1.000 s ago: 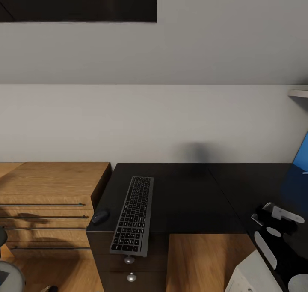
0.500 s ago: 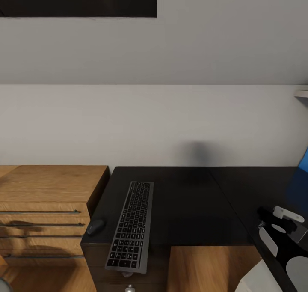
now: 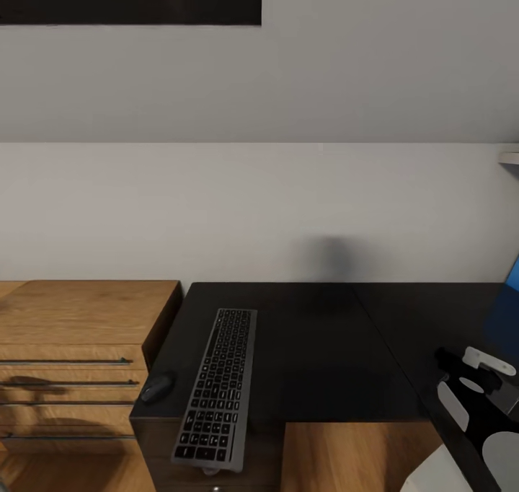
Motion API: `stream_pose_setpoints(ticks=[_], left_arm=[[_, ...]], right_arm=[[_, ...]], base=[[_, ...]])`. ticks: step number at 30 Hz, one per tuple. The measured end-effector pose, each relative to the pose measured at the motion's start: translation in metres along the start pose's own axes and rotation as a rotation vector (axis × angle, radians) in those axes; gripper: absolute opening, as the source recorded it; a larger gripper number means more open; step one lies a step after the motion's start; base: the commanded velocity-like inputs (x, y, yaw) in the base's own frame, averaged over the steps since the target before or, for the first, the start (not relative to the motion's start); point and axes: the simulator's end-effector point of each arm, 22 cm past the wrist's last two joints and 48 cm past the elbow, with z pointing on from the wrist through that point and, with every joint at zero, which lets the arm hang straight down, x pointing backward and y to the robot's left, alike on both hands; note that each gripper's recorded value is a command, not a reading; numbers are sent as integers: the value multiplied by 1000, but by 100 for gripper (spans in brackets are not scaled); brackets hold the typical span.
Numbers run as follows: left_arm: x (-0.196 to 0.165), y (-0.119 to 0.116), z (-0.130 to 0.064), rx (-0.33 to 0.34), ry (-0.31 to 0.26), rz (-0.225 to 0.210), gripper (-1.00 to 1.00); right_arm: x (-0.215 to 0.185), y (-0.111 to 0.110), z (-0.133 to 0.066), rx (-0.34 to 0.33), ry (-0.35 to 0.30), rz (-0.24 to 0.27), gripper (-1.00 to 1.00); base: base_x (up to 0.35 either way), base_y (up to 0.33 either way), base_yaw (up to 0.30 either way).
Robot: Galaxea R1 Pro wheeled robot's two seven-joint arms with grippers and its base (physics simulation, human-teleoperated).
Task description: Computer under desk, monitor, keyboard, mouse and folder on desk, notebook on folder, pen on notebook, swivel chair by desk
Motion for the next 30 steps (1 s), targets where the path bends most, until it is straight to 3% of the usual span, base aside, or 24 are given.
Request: stream_pose_setpoints(ticks=[8,17,24,30], left_arm=[[0,0,0,-1,1,1,100],[0,0,0,0,1,1,100],[0,0,0,-1,1,1,100],[0,1,0,-2,1,1,100]], right_arm=[[-17,3,-2,-4,-79,25,100],[-22,4,-3,-7,-104,34,100],[-16,0,-2,7,-81,34,100],[2,-8,1,26,9,-8,100]], base=[[32,-26,0],[4,-3,0],[0,0,0],[0,0,0]])
